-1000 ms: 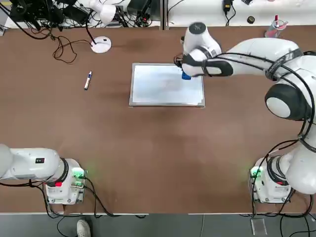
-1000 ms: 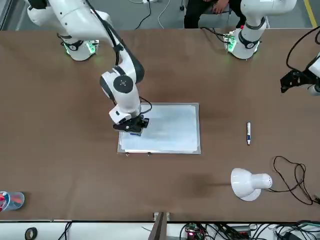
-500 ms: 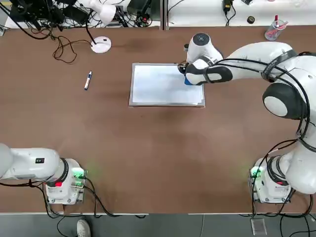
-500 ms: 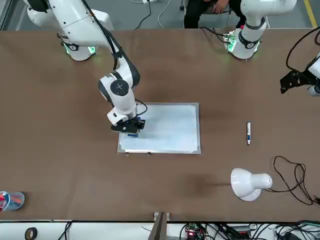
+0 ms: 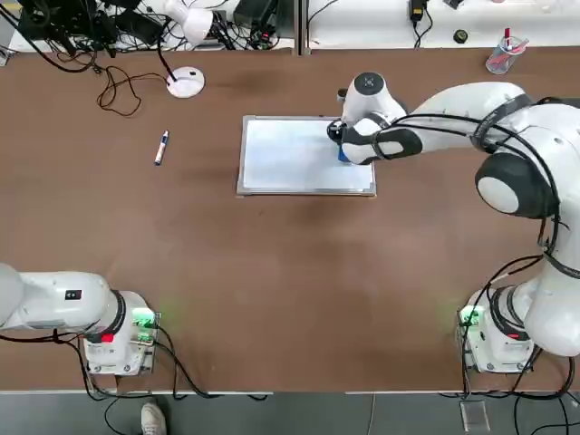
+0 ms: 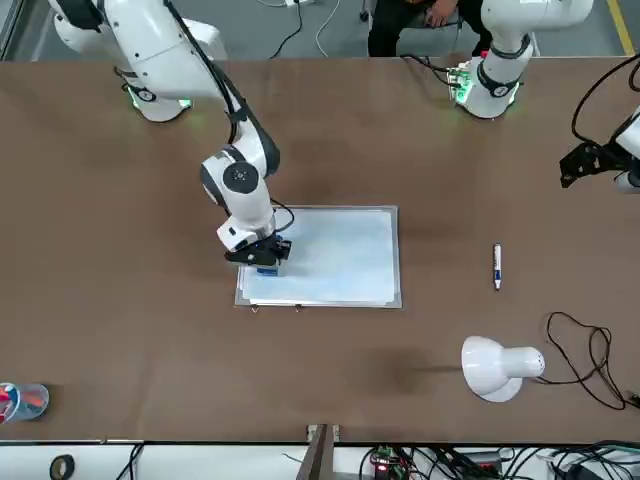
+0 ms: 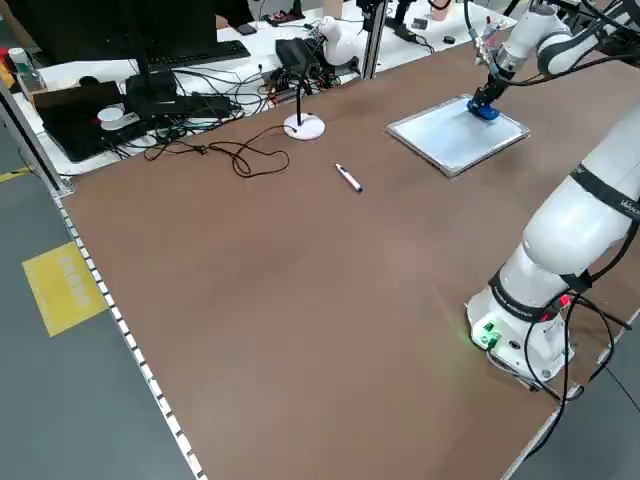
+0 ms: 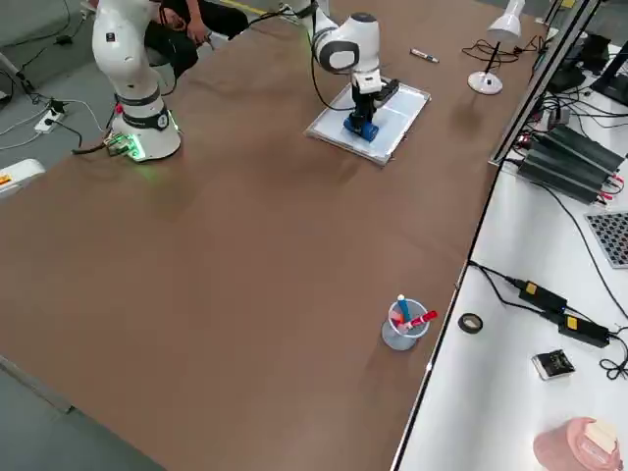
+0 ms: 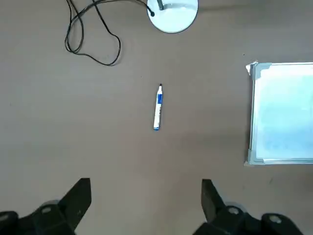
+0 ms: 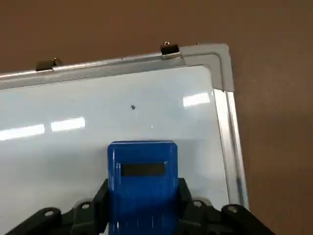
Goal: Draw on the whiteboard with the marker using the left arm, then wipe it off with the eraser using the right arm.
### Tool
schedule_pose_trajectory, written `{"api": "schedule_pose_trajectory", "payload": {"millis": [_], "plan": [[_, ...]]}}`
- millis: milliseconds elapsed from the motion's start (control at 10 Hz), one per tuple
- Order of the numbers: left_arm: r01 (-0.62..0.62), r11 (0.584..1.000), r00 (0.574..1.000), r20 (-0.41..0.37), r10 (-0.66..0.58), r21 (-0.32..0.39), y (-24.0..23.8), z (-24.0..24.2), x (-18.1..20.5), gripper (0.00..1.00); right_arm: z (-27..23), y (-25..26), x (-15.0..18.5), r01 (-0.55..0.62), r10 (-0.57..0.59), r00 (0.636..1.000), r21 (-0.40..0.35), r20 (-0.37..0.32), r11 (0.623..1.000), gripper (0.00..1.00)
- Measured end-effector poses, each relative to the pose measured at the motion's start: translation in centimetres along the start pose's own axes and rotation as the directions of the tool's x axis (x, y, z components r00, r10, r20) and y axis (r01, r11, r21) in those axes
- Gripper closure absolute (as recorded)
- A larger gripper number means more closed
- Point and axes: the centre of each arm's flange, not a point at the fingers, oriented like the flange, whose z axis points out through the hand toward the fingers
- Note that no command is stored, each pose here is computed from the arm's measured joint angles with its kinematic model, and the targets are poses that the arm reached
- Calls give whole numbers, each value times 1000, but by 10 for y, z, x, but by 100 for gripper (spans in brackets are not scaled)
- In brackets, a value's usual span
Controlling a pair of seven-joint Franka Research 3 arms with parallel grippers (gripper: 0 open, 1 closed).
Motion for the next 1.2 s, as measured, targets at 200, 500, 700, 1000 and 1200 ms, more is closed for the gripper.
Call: {"api": "schedule_pose_trajectory", "payload": {"millis": [200, 500, 700, 1000, 1200], "plan": [[0, 1000, 1000, -1, 0, 0, 0, 0, 0, 0, -1, -1, 1, -3, 3, 1000, 6, -6, 1000, 44], [0, 1000, 1000, -2, 0, 0, 0, 0, 0, 0, -3, -14, -5, -15, 16, 1000, 23, -18, 1000, 44], [0, 1000, 1000, -2, 0, 0, 0, 0, 0, 0, -2, -32, -18, -22, 23, 999, 41, -27, 999, 44], [0, 1000, 1000, -2, 0, 0, 0, 0, 0, 0, -2, -59, -31, -38, 40, 998, 60, -37, 997, 44], [0, 1000, 1000, -2, 0, 0, 0, 0, 0, 0, -1, -76, -38, -54, 57, 997, 74, -44, 996, 44]]}}
